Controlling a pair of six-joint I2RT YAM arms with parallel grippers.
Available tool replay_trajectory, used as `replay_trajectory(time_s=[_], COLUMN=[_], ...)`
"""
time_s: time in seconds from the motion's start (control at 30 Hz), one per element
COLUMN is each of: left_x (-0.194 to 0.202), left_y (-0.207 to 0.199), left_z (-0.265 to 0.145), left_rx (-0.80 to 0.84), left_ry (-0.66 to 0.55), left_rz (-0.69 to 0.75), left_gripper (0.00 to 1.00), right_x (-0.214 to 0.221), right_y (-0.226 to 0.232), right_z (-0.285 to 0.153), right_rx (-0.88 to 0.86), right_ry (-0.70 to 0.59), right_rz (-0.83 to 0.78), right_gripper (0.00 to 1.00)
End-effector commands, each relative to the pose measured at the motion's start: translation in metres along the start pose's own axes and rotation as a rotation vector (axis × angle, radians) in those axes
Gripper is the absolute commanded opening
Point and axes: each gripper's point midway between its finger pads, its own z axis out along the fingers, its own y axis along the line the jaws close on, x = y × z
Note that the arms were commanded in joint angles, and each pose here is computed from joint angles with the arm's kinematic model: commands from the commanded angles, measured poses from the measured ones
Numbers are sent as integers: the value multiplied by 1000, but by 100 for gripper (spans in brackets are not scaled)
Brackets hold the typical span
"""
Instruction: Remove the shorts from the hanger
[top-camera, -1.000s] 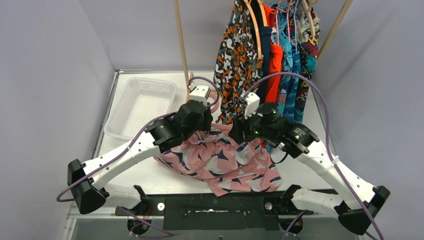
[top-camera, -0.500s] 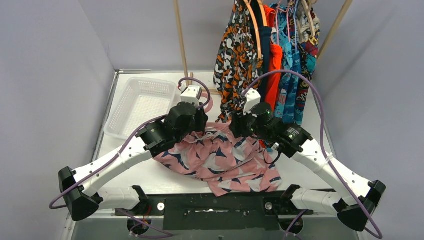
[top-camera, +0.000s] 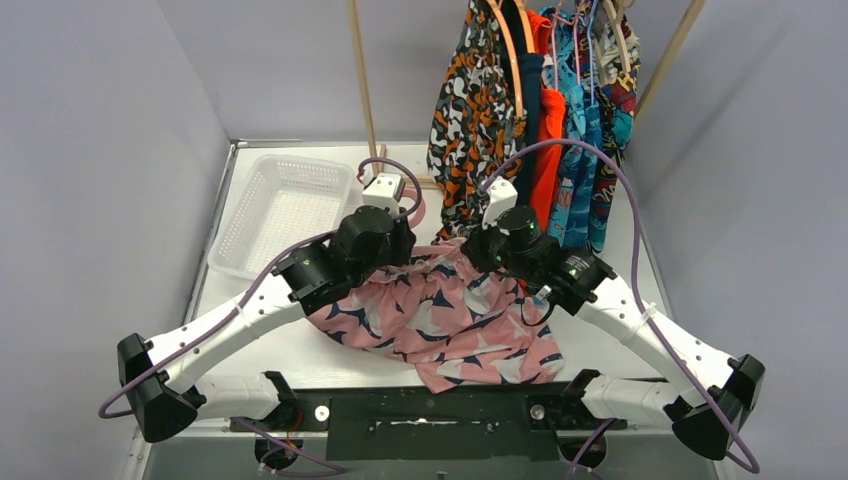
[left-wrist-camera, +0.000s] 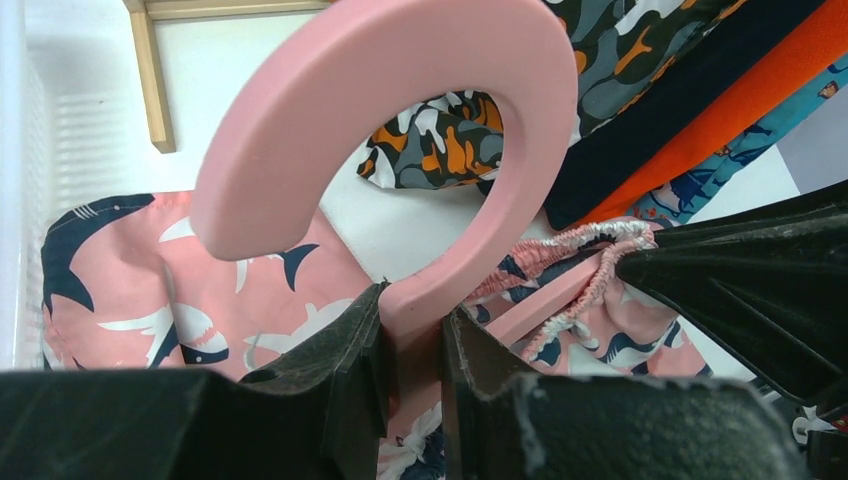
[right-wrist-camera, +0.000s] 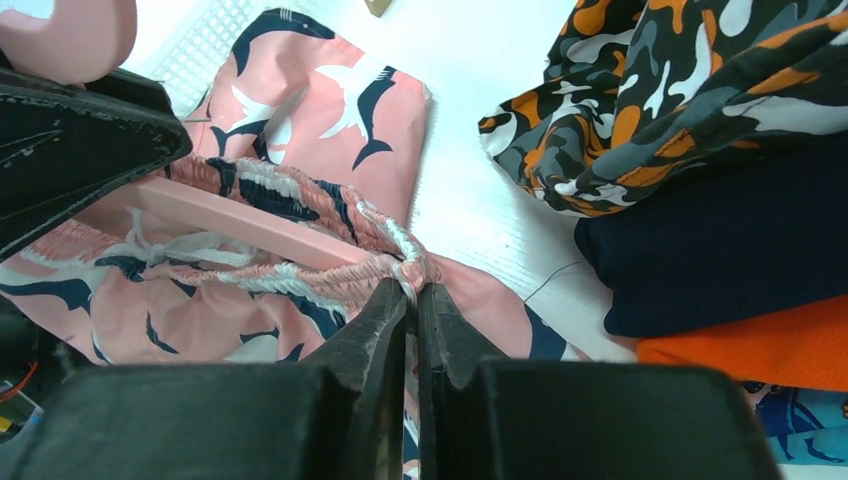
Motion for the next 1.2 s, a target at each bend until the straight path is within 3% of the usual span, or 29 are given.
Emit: replay_trajectory(time_s=[0.0,0.2,0.37,0.63,0.77,1.0,1.17], left_x=[-43,-54,-59,-58,-61,-74,-87], left_y=[-17,-1,5,6,5,19,36], left_z=[-19,-28,-32,-31,-32,-43,-52], left_rx=[85,35,22,22,27,-8,-7], left_ry=[-133,-203,-232,-238,-247,-306,-342], left_rz=[-85,-132,-150,-164,-172,-212,-266], left_gripper=[0,0,0,0,0,0,0], right_x=[-20,-4,15,24,25,55,53], right_y=[-11,-75,-108,-101,-79,-77,-76], right_z=[-9,-26,-37,-32,-25,-24,-27], right_rx=[60,290,328,275,133,102,92], right_ry=[-112,-93,-84,-89,-72,12,-45], right_rz=[21,106,197,241,168,119,149], right_gripper=[0,0,0,0,1,3,2])
